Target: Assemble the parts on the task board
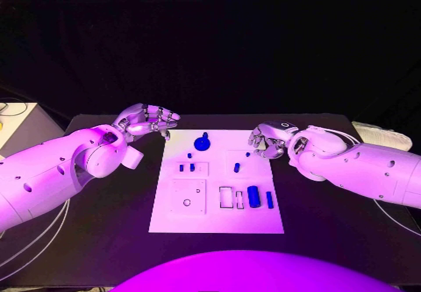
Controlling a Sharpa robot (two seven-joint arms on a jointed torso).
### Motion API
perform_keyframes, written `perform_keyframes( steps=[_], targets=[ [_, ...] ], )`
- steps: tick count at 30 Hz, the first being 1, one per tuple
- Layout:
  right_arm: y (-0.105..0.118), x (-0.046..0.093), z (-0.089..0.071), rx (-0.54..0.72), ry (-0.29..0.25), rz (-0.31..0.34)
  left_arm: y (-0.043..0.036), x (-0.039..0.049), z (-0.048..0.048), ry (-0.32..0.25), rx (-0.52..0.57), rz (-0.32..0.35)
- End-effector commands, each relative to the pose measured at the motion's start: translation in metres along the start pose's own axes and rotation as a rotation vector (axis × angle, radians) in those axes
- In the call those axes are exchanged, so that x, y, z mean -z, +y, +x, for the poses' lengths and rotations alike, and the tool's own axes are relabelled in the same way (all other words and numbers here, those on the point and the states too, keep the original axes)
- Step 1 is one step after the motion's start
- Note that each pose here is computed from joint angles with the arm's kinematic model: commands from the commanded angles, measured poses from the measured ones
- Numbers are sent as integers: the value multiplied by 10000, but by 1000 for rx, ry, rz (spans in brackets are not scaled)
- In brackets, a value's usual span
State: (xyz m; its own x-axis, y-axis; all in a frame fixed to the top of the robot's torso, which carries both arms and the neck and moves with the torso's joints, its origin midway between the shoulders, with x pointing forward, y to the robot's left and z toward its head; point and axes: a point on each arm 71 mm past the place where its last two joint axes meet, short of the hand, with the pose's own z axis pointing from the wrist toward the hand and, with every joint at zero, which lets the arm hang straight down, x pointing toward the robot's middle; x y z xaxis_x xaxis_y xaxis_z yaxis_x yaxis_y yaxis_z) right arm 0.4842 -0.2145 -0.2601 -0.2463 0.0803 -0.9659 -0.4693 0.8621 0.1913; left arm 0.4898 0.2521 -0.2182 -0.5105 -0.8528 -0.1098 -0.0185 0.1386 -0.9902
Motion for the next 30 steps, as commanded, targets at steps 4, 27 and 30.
perform_keyframes(
  steps=[4, 27, 30],
  targets=[
    [59, -30, 68, 106, 9, 10, -83, 30, 60, 31, 139, 102],
    [225, -123, 285, 95, 41, -10, -85, 48, 54, 26, 147, 102],
    [219, -124, 299, 95, 46, -6, -84, 49, 51, 26, 146, 100]
  ],
)
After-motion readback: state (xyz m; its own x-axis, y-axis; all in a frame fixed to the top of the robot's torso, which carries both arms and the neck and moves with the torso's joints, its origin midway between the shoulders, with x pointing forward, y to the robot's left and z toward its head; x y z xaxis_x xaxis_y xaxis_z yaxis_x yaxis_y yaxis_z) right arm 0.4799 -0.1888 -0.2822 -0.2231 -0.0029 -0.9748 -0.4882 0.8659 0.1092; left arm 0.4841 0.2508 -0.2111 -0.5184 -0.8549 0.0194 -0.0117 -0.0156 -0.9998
